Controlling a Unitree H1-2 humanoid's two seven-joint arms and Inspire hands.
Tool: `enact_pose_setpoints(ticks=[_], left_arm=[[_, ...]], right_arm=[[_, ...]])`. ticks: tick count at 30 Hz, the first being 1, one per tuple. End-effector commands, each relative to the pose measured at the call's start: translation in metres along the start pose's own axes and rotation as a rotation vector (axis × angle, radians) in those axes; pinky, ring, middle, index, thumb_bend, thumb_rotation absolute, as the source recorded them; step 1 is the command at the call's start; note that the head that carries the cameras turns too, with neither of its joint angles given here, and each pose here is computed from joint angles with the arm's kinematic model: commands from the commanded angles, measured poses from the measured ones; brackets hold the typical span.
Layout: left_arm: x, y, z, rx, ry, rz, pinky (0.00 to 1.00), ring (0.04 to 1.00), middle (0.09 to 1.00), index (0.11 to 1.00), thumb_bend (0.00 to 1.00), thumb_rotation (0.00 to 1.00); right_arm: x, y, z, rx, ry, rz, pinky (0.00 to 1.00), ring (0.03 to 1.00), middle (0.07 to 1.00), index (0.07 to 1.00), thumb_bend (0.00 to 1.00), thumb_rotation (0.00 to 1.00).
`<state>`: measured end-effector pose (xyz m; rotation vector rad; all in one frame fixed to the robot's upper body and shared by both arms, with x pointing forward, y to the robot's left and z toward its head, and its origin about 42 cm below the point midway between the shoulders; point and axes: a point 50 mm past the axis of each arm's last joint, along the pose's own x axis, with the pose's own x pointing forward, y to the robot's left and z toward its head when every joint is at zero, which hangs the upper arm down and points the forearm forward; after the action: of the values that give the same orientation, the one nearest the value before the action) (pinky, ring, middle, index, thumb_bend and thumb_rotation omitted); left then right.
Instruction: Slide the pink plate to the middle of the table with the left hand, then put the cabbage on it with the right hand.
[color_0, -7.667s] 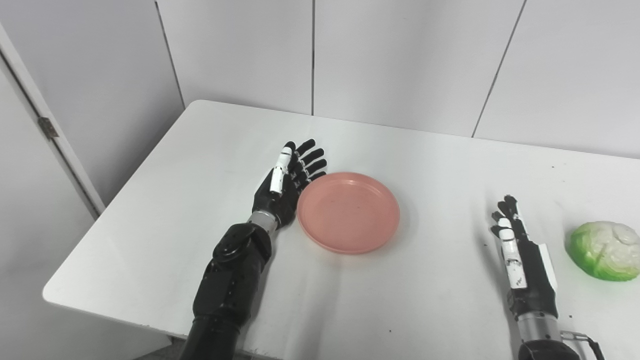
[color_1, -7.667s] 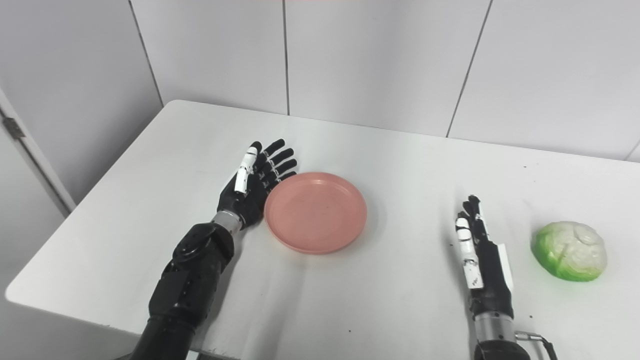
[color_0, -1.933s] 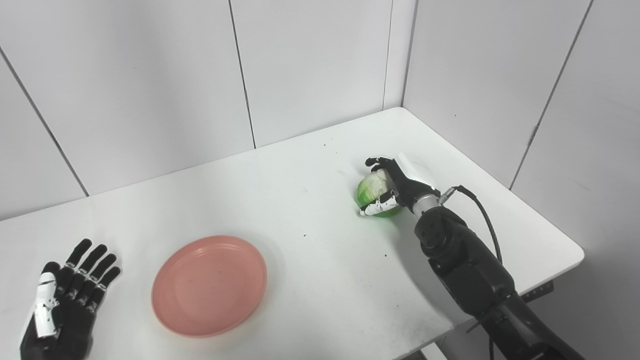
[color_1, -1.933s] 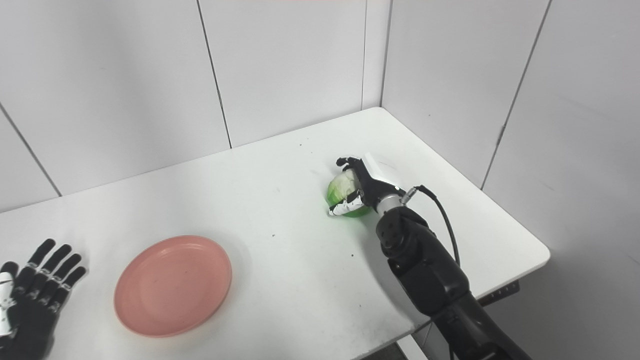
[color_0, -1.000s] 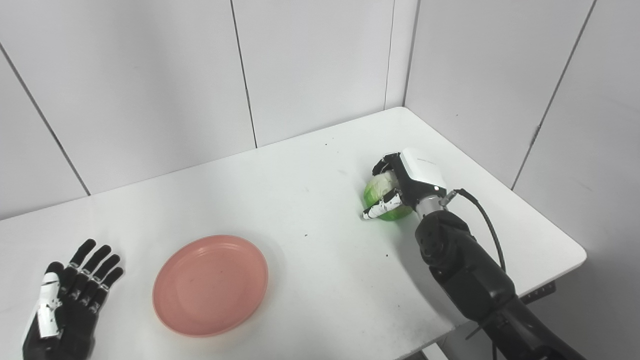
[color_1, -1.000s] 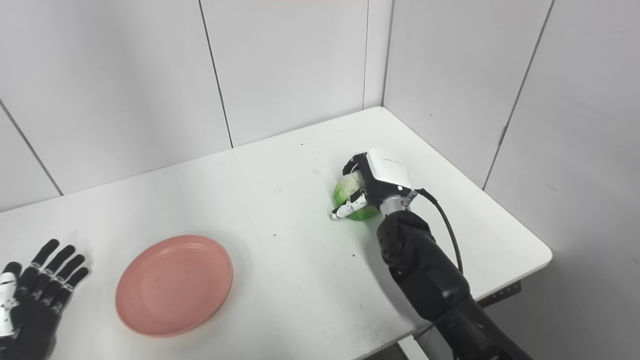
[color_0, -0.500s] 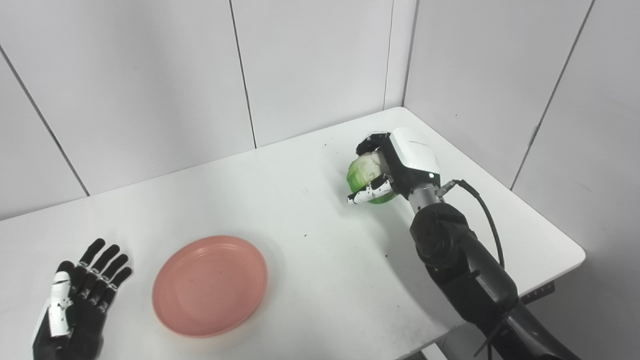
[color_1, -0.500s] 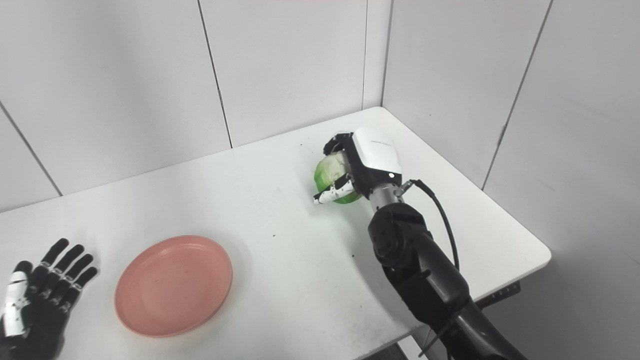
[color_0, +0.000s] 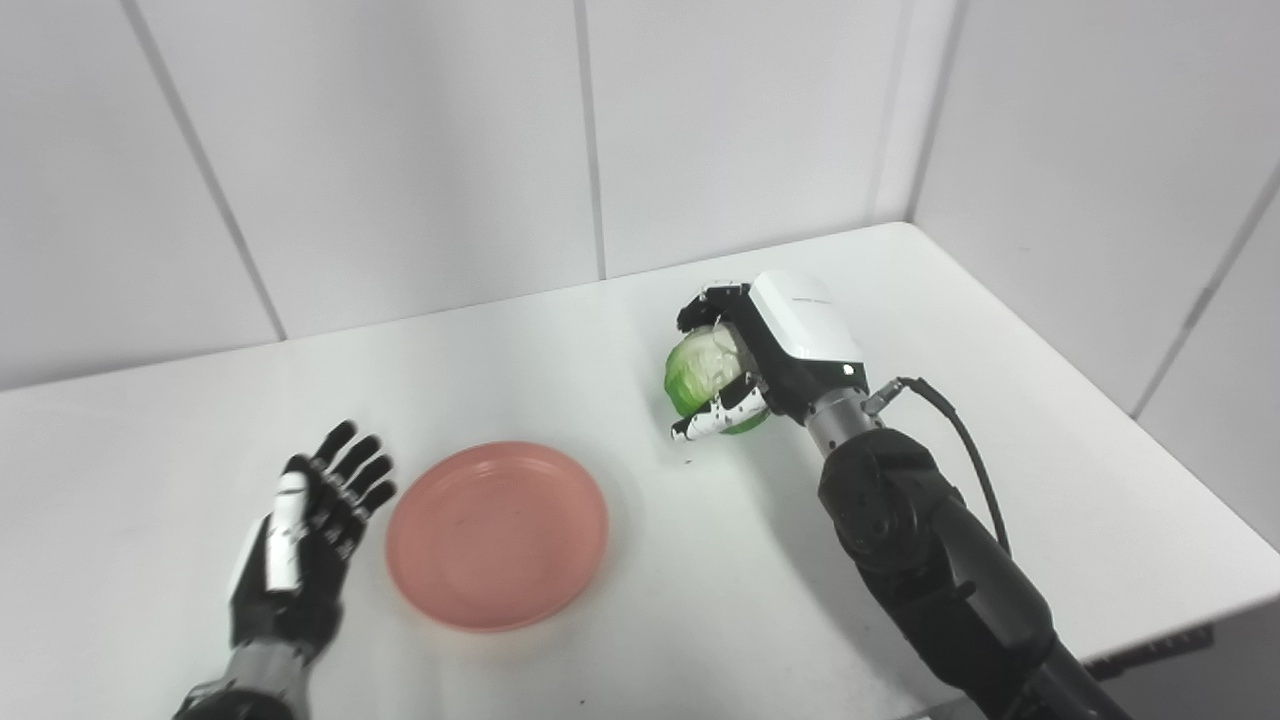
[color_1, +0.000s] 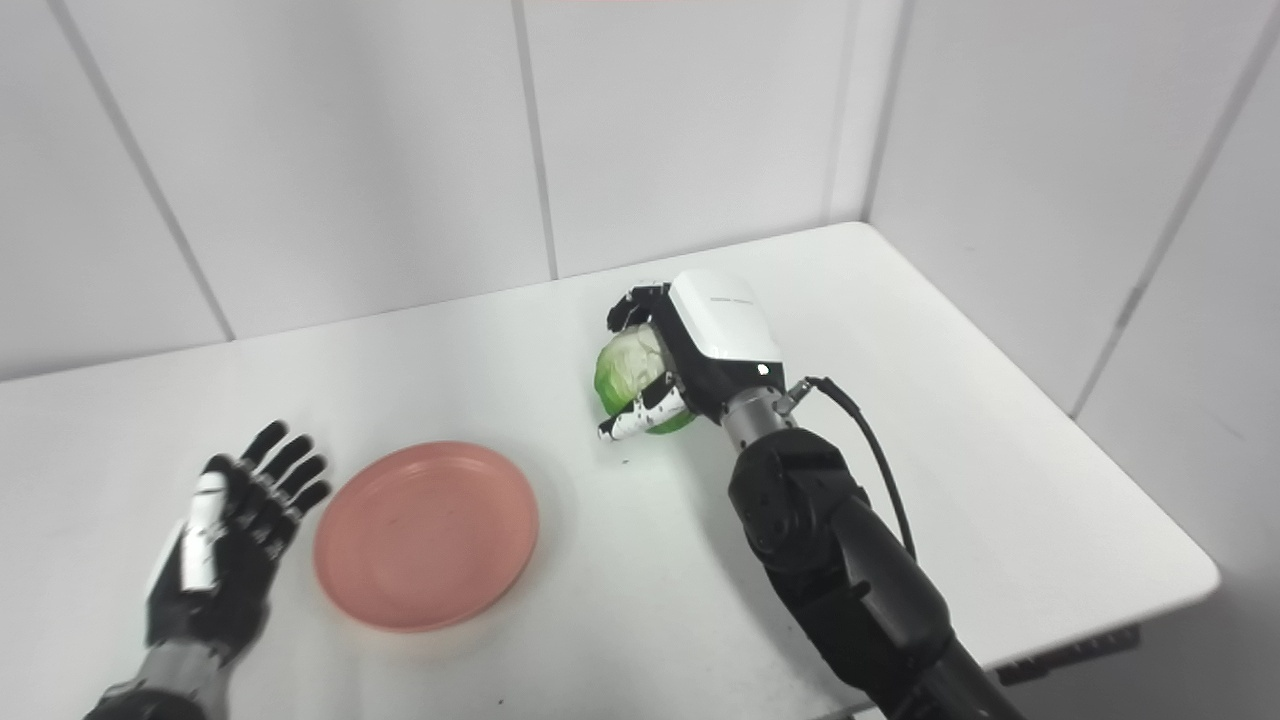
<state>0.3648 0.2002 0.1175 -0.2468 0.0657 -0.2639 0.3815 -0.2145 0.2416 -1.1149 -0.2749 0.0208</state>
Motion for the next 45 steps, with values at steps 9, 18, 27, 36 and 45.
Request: enact_pose_setpoints(ticks=[9, 18, 27, 36, 45], left_arm=[[-0.002, -0.029, -0.022, 0.015, 0.095, 0.046, 0.87, 0.862, 0.867, 0.863, 0.41, 1.0], [0.004, -0.049, -0.025, 0.033, 0.098, 0.056, 0.85, 0.849, 0.855, 0.844, 0.42, 1.0], [0.007, -0.06, -0.024, 0.04, 0.086, 0.057, 0.84, 0.847, 0.853, 0.845, 0.42, 1.0], [0.009, -0.066, -0.02, 0.034, 0.063, 0.081, 0.84, 0.859, 0.863, 0.849, 0.41, 1.0], [0.008, -0.065, -0.016, 0.042, 0.055, 0.078, 0.84, 0.862, 0.867, 0.848, 0.41, 1.0]], right_arm=[[0.028, 0.016, 0.058, 0.018, -0.238, 0.024, 0.37, 0.373, 0.504, 0.54, 0.51, 0.0], [0.037, 0.042, 0.089, 0.038, -0.327, 0.095, 0.36, 0.376, 0.506, 0.542, 0.51, 0.0], [0.043, 0.057, 0.109, 0.05, -0.367, 0.15, 0.34, 0.37, 0.499, 0.544, 0.51, 0.0], [0.044, 0.077, 0.119, 0.041, -0.372, 0.204, 0.3, 0.353, 0.48, 0.557, 0.51, 0.0], [0.037, 0.085, 0.105, 0.016, -0.357, 0.241, 0.29, 0.345, 0.472, 0.555, 0.51, 0.0]])
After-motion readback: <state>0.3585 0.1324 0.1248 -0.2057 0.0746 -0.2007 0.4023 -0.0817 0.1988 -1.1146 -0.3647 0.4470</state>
